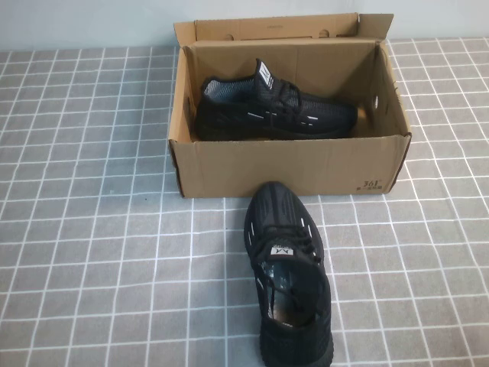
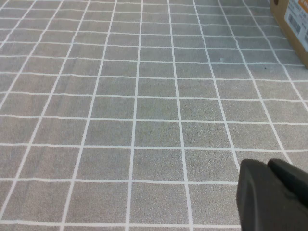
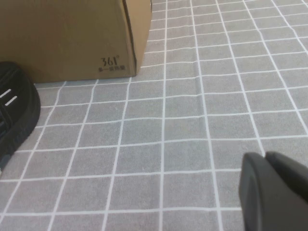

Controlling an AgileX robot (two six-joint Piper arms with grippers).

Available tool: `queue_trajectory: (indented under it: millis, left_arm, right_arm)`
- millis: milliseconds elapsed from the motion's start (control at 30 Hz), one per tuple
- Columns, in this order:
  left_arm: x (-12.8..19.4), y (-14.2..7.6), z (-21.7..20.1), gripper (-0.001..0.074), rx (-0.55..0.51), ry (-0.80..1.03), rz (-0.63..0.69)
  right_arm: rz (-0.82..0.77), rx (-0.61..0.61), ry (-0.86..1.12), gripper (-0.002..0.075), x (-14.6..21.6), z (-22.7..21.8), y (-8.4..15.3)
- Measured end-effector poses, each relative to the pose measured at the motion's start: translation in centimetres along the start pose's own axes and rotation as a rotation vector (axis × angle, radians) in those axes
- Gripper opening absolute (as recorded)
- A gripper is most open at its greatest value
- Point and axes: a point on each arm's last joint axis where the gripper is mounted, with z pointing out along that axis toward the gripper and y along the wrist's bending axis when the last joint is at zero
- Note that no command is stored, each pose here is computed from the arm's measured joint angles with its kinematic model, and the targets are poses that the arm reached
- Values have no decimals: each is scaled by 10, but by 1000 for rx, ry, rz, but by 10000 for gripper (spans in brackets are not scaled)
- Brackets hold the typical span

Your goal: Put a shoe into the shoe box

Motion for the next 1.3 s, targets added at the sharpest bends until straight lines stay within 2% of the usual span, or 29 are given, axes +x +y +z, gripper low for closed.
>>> queue_trajectory:
  millis: [833,1000,1300]
  left_arm:
    - [0,0,0,-1,0,0,0]
    - [0,0,0,-1,0,0,0]
    - [0,0,0,-1,0,0,0]
  right_arm:
    - [11,-6,-10,-16,-1,0,1]
    - [108,-49,-79,-16,-7,0,4]
    - [392,-131,-263,-16,-25,-4,7]
